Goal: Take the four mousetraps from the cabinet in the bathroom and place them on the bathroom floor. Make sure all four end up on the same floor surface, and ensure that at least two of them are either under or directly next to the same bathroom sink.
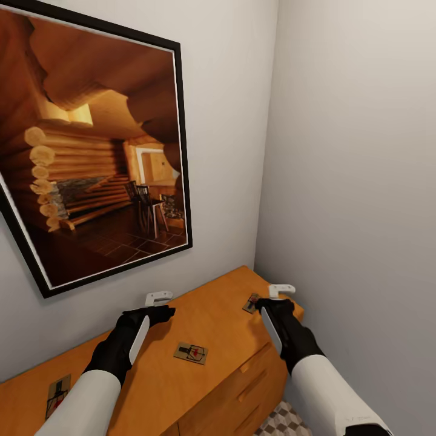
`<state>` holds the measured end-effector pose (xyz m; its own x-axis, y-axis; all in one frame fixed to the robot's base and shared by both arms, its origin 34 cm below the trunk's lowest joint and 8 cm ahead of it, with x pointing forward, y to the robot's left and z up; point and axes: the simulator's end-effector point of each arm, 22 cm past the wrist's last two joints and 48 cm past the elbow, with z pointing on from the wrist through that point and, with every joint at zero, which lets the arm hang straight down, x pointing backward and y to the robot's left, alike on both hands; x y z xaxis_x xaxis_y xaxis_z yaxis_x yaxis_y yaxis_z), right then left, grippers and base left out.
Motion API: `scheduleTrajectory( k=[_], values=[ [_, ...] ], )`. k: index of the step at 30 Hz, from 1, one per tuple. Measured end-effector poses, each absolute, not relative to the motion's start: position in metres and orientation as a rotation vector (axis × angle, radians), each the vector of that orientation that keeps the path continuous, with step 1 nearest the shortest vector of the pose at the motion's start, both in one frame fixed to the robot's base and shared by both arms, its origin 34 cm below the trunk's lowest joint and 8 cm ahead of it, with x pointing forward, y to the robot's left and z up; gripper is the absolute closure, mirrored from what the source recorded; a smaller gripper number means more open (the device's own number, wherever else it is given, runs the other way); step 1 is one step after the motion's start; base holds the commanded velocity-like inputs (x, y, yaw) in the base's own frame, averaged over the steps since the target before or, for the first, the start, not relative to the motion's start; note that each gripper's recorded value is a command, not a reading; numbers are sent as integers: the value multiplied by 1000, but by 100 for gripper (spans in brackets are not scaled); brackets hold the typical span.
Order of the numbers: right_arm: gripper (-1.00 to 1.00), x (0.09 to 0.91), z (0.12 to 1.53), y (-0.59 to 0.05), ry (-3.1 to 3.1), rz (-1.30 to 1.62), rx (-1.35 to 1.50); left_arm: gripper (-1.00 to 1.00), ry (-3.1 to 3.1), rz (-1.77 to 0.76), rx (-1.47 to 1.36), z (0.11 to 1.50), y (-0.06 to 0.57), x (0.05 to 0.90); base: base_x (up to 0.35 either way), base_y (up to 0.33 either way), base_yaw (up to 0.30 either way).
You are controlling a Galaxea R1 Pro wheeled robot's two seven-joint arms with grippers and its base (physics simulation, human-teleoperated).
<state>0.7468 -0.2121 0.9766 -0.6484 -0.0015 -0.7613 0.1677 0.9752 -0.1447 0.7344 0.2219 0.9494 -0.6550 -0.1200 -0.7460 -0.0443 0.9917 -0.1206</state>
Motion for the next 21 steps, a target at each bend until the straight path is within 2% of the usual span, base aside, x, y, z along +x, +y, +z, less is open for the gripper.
scheduleTrajectory(
  k=[12,21],
  values=[
    [-100,758,997,-202,2245,-152,216,-100,2285,-113,-114,949,223,734,0,0,0],
    [-100,767,1019,-223,2143,-230,316,-100,2285,-113,-114,949,223,734,0,0,0]
  ],
)
